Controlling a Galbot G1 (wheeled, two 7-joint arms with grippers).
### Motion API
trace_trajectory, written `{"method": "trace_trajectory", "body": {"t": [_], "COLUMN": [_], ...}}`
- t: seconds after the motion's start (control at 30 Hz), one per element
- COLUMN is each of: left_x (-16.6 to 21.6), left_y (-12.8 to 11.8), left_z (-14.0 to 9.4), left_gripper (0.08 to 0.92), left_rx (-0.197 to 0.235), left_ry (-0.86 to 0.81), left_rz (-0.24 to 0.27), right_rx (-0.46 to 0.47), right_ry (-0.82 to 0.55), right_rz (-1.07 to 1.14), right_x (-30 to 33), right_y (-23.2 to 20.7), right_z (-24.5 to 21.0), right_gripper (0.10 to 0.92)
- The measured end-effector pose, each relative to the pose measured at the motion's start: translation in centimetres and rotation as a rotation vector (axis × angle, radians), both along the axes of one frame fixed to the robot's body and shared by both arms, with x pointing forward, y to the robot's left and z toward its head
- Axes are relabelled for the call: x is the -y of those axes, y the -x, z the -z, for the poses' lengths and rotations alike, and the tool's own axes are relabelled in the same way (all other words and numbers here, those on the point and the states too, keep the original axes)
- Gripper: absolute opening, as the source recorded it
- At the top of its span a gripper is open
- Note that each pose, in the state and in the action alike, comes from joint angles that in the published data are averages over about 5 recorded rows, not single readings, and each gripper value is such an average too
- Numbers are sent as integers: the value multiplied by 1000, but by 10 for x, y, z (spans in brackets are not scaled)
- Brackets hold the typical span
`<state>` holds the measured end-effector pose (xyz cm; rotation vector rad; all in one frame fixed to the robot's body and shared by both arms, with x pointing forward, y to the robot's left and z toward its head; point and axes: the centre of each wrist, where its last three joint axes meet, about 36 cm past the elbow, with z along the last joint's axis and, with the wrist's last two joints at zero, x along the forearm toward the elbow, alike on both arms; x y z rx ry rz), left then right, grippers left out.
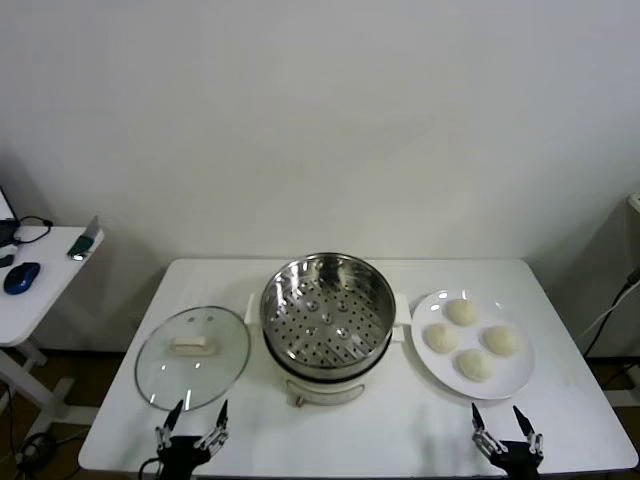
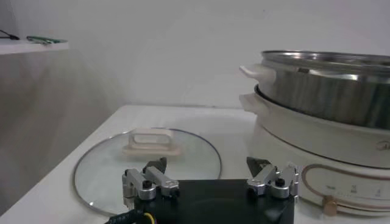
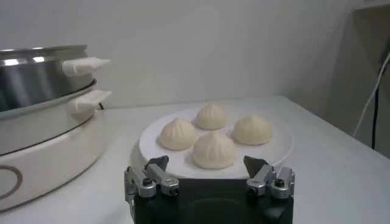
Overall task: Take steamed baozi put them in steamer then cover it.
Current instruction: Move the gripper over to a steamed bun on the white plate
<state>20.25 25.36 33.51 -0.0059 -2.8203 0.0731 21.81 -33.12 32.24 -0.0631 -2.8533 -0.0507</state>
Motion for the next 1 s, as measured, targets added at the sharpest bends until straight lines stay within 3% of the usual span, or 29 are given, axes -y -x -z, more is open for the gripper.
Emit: {"method": "trace_trajectory", "body": {"t": [0.2,0.5,1.0], "left_x": [1,7,11], "left_y": [-2,-1,-6], "left_z": [0,-3,-7], "left_gripper": [823,823,823], "left_rx": [3,5,17], "left_ry": [3,9,14], "left_rz": [1,13,25], "right_rx": [-8,-87,-284], "right_ry": [75,276,759], "right_rz": [-37,-208,-796], "right_x": [17,69,117], "right_y": [-41,-153,-308], "right_z": [-21,-82,-206], "right_gripper": [823,823,823]}}
